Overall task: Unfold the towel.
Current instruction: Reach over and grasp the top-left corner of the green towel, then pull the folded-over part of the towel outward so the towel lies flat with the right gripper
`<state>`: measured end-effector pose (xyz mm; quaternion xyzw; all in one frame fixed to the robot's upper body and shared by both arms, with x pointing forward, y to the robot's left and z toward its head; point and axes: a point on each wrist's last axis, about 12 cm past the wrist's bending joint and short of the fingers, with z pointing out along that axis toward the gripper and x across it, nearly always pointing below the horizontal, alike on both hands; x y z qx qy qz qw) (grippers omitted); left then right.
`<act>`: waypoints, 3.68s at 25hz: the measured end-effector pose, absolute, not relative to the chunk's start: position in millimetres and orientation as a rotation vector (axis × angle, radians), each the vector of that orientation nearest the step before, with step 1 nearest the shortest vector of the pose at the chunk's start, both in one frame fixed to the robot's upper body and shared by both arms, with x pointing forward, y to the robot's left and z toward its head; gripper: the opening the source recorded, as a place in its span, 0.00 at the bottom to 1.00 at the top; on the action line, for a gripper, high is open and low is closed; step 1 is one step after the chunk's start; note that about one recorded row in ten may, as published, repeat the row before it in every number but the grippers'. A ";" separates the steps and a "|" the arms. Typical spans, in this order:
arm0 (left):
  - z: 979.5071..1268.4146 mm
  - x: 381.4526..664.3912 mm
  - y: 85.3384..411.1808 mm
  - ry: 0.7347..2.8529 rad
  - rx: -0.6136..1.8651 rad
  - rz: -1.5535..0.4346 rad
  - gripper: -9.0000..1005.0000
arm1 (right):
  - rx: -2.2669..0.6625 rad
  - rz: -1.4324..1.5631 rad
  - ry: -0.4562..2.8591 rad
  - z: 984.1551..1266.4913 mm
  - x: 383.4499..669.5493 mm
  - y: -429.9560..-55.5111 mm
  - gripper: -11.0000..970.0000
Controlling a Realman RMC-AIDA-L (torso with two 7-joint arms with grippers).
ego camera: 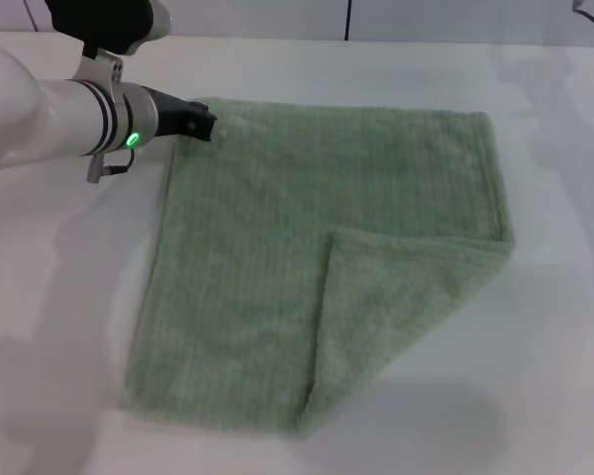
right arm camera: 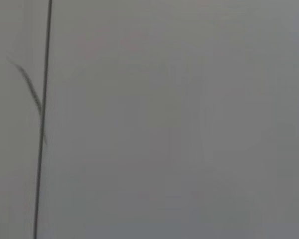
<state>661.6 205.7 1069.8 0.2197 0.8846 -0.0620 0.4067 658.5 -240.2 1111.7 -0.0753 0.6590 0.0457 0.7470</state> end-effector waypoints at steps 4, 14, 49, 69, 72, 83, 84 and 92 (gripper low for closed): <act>1068.1 661.0 206.0 2.237 0.553 -0.152 0.01 | -0.179 0.103 1.443 1111.3 658.2 -238.4 0.68; 1068.1 661.0 206.0 2.237 0.552 -0.151 0.01 | -0.181 0.112 1.446 1113.7 660.5 -236.0 0.68; 1067.8 660.9 205.5 2.234 0.564 -0.143 0.01 | -0.501 0.131 1.983 1203.2 653.6 -155.9 0.68; 1068.1 661.1 205.5 2.233 0.563 -0.143 0.01 | -0.772 0.516 2.354 1227.4 648.5 -156.1 0.68; 1068.3 661.2 205.4 2.232 0.563 -0.143 0.01 | -0.808 0.548 2.400 1224.9 647.6 -154.8 0.68; 1068.6 661.4 205.3 2.231 0.562 -0.143 0.01 | -0.953 0.635 2.501 1207.0 645.1 -141.9 0.68; 1068.4 661.3 205.3 2.232 0.562 -0.143 0.01 | -0.961 0.638 2.508 1205.0 645.1 -141.2 0.68; 1068.0 661.0 205.5 2.234 0.562 -0.143 0.01 | -1.009 0.669 2.576 1181.6 643.2 -136.9 0.68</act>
